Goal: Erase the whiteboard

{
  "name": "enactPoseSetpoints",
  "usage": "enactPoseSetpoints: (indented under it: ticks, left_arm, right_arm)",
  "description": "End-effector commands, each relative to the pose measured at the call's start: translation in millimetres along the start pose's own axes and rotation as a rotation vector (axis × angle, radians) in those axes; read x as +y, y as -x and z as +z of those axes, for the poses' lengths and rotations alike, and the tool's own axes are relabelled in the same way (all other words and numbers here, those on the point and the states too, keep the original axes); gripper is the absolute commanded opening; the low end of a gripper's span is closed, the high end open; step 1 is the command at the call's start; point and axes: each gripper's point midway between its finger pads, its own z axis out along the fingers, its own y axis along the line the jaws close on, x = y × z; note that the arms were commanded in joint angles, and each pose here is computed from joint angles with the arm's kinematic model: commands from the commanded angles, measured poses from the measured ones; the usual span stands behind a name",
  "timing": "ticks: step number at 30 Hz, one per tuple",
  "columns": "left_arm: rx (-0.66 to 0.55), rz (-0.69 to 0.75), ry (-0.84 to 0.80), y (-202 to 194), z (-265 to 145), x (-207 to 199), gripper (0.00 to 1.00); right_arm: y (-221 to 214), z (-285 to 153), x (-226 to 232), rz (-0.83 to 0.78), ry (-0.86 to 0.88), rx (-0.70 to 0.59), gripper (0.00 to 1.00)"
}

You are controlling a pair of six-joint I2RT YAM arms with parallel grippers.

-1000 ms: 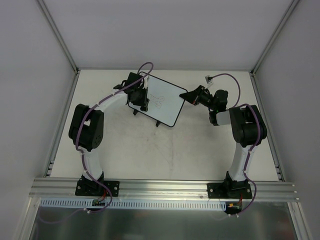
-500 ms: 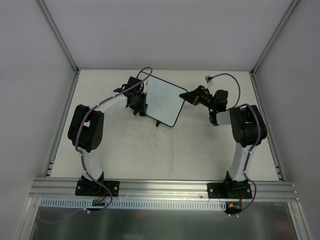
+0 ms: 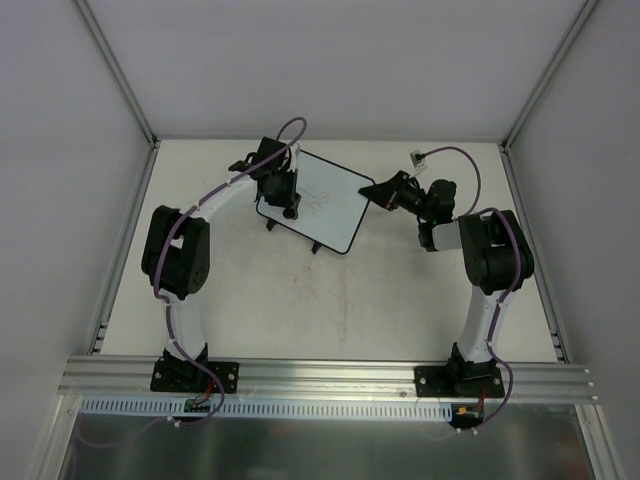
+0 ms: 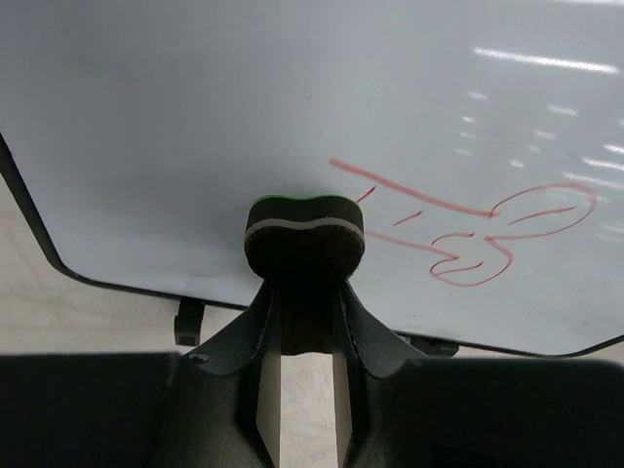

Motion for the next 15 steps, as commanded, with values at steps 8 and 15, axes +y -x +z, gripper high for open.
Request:
enactPoseSetpoints:
  ticks: [8,15]
  left_arm:
    - [-0.115,0.057,-0.062,65,-2,-26,0.0]
    - [-0.048,0.045,-0.048,38,8,-19,0.0]
  right_arm:
    - [34,-4,70,-0.245,0.22,-0.082,0.0]
    - [34,-3,70,-0.247,0.22,-0.082,0.0]
